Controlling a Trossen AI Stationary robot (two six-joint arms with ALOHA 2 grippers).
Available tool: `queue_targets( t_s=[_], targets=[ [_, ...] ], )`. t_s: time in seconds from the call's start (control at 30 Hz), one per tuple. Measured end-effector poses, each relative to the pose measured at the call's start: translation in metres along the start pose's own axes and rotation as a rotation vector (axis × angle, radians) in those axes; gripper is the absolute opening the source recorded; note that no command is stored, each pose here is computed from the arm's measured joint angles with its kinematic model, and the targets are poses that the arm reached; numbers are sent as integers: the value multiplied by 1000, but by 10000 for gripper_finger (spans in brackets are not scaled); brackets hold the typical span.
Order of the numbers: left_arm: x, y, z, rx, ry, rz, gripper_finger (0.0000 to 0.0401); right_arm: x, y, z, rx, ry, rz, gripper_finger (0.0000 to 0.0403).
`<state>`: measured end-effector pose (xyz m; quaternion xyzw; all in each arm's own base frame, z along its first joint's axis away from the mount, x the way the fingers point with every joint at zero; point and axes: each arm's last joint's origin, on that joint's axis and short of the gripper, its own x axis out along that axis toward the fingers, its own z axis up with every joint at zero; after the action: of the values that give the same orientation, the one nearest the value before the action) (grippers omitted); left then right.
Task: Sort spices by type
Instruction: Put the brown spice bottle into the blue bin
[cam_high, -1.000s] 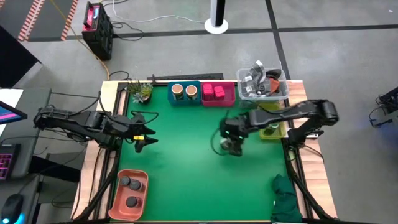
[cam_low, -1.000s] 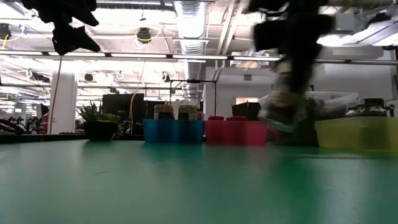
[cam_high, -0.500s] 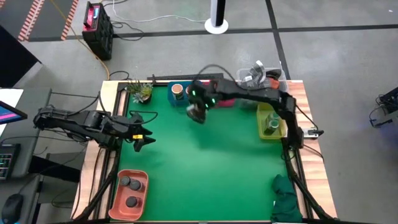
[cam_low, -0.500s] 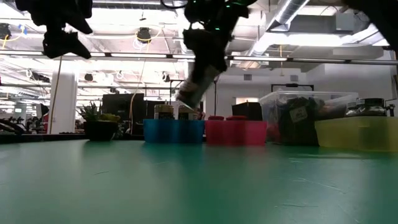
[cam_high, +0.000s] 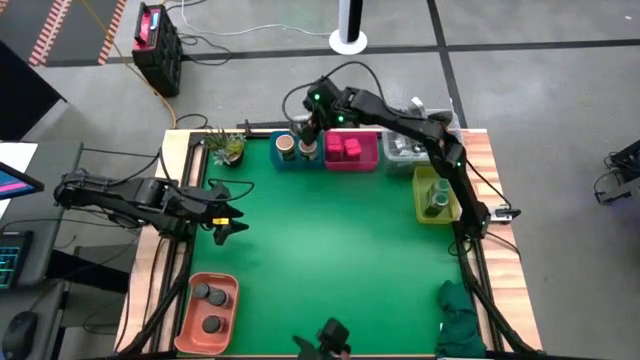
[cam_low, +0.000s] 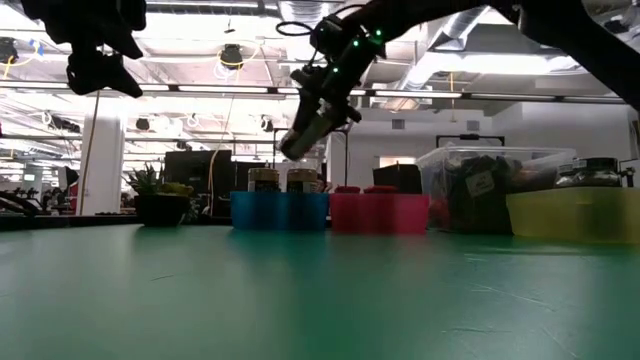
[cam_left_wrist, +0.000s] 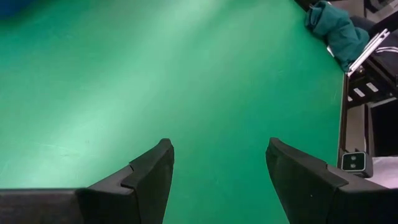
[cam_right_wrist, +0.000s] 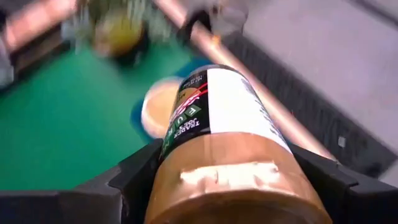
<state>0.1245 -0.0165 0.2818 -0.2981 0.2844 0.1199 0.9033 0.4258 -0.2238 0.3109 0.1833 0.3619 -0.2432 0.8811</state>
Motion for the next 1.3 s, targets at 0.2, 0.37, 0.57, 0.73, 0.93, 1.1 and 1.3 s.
queue_targets(
  t_s=[0.2, 0.37, 0.57, 0.73, 0.93, 1.1, 1.3],
  targets=[
    [0, 0, 0, 1, 2, 3, 242, 11, -21, 8, 52, -66, -17, 307],
    [0, 1, 0, 1, -14, 21, 242, 29, -37, 4, 72, -44, -20, 307],
    [-2, 2, 0, -7, -22, 31, 242, 46, -54, -8, 111, 52, -49, 307],
    [-7, 4, 0, -17, -54, 30, 242, 45, -60, -13, 98, 119, -36, 307],
    [-12, 6, 1, -26, -101, 43, 242, 46, -54, -19, 20, 176, -11, 307],
    [-12, 6, 1, -26, -105, 44, 242, 45, -50, -22, 7, 204, 54, 307],
    [-13, 4, 4, -34, -129, 21, 242, 45, -54, -21, 10, 196, 34, 307]
  ],
)
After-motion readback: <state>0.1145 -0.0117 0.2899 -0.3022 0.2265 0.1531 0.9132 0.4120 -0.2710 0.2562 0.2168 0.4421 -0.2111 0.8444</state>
